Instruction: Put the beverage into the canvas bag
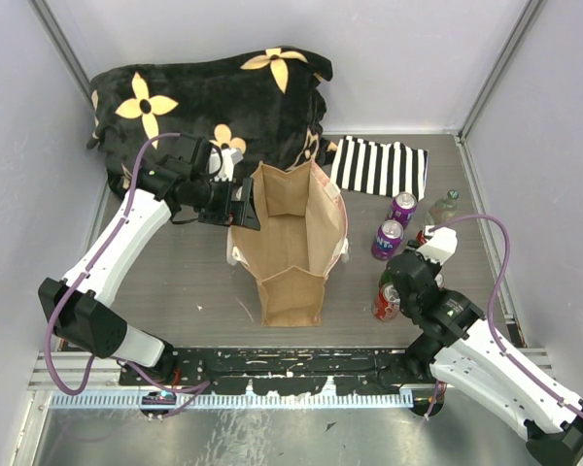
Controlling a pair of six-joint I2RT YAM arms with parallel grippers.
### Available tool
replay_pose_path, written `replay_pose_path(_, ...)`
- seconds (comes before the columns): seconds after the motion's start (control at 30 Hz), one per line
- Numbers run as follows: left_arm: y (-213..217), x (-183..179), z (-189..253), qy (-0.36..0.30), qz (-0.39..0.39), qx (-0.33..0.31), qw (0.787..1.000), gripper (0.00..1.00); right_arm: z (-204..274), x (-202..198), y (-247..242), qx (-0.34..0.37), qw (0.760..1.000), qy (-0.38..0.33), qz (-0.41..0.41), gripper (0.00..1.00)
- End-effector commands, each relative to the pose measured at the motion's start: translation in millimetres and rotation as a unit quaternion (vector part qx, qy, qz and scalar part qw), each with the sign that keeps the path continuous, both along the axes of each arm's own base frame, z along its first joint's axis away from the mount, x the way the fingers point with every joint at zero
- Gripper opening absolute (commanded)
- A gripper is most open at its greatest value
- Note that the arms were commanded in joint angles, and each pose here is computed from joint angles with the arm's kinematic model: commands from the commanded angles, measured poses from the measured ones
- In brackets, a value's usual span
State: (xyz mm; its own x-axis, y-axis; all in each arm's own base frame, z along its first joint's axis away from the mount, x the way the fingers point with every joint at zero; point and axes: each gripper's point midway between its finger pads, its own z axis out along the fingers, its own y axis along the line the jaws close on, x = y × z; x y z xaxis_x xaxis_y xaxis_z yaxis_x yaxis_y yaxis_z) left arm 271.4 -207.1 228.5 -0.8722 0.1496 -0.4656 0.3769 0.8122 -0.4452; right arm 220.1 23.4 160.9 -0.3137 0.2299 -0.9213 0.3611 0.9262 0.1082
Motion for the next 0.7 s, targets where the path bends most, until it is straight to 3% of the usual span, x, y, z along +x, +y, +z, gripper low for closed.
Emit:
replay_pose_path(0.0, -1, -8, -3, 0.015, -0.009, -0.005, 1.000, 0.98, 52, 12, 1, 0.053, 0.995, -0.082, -0.027, 0.01)
replay_pose_path(0.67, 2, -1, 4, -0.002, -0.007, 0.006, 1.000, 0.98, 167, 30, 26, 0.096, 0.982, -0.163, 0.026, 0.01)
